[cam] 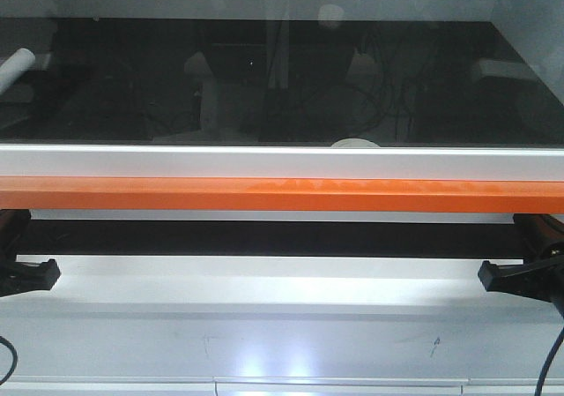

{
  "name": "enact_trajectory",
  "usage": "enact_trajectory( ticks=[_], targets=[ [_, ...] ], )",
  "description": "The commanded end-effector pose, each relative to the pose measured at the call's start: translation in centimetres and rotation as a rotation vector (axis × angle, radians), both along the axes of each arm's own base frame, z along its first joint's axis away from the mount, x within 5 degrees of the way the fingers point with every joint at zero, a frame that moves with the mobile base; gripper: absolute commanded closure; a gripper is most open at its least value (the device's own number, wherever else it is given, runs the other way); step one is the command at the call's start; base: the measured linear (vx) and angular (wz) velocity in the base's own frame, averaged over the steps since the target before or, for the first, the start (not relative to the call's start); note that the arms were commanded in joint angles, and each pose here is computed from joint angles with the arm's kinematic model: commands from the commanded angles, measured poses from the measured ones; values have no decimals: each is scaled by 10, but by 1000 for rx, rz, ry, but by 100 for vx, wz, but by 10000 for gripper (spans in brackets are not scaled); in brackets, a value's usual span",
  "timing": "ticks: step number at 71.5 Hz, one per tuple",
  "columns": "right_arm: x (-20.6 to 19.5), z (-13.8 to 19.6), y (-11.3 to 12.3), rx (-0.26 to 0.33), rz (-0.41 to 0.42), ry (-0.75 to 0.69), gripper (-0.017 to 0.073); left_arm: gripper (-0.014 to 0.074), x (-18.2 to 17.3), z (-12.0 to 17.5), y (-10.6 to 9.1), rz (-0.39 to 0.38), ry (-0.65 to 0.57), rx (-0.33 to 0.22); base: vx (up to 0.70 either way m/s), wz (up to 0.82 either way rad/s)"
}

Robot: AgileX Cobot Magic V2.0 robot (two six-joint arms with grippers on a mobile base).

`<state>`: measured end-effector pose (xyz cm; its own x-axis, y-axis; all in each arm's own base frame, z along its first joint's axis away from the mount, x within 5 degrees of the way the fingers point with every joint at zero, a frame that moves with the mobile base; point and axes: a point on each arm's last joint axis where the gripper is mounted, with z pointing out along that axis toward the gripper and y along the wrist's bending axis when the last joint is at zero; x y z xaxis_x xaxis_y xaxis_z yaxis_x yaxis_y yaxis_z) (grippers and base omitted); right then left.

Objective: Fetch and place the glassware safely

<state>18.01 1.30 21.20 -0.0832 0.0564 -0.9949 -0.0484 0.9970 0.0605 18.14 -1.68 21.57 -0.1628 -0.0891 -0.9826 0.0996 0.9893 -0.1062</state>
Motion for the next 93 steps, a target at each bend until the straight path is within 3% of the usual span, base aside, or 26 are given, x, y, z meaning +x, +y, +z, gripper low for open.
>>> enact_trajectory(
  ticks=[1,23,47,66,73,93],
  targets=[
    [6,18,0,-14,-3,-150,560,601,4,21,-2,-11,-164,-22,0,0],
    [7,21,6,-119,64,-208,560,601,4,25,-2,-13,-205,-28,0,0],
    [7,27,5,-107,46,-260,560,601,3,34,-2,-18,-303,-52,0,0],
    [15,41,5,-61,41,-295,560,601,5,38,-3,-19,-321,-44,0,0],
    [17,45,5,-36,42,-310,560,601,8,44,-3,-20,-325,-41,0,0],
    [16,52,5,-33,43,-347,560,601,2,71,-3,-23,-431,-42,0,0]
  ],
)
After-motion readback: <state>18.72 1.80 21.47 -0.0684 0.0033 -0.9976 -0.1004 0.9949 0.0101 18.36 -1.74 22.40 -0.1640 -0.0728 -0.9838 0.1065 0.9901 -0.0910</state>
